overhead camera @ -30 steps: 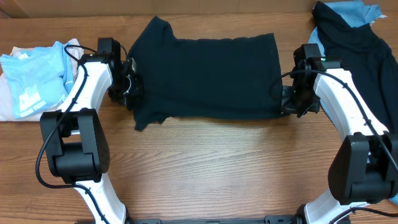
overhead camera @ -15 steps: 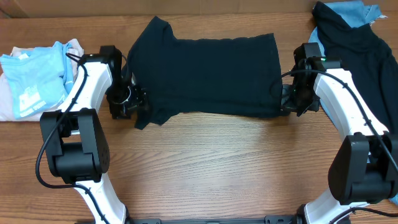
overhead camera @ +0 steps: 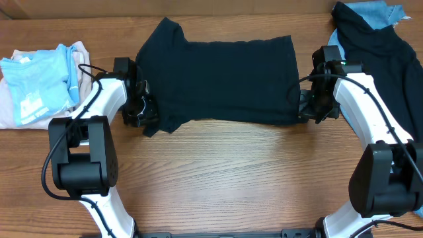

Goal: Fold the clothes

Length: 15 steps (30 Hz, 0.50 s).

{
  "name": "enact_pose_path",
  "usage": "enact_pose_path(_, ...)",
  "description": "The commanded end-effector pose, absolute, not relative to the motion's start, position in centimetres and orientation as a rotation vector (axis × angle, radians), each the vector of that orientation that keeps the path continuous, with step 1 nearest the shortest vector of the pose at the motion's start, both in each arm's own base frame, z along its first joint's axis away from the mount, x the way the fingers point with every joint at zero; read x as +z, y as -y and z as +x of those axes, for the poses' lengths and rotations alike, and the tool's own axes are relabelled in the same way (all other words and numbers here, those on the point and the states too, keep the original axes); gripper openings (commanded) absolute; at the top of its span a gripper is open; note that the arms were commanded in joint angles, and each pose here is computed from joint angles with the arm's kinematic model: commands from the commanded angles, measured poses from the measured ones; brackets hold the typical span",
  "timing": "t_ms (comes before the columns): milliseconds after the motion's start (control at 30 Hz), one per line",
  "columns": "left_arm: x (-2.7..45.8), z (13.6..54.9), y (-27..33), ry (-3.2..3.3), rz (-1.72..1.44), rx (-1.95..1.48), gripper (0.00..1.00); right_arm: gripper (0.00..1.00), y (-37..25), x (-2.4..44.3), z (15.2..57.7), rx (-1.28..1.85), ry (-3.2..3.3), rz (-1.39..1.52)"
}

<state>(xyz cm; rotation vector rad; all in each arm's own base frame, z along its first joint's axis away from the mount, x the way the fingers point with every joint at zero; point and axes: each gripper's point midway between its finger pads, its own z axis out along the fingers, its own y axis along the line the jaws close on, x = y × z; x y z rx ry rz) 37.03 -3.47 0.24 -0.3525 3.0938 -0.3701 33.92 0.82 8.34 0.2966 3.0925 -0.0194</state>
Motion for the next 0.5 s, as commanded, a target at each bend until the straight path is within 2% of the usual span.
enact_pose_path(0, 0.1, 36.5, 4.6, -3.102, -0.340, -0.448, 0.10, 0.04, -0.5, 8.3, 34.0, -0.028, -3.088, 0.311)
enact_pose_path(33, 0.2, 36.4, 4.9, -3.102, -0.336, -0.472, 0.04, 0.04, -0.5, 8.3, 34.0, -0.028, -3.088, 0.311)
enact_pose_path(267, 1.7, 35.3, 5.8, -3.132, -0.264, -0.574, 0.04, 0.04, -0.5, 8.3, 34.0, -0.028, -3.088, 0.311)
enact_pose_path(467, 6.5, 33.3, 5.4, -3.127, -0.194, -0.566, 0.04, 0.04, -0.5, 8.3, 33.7, -0.027, -3.100, 0.319)
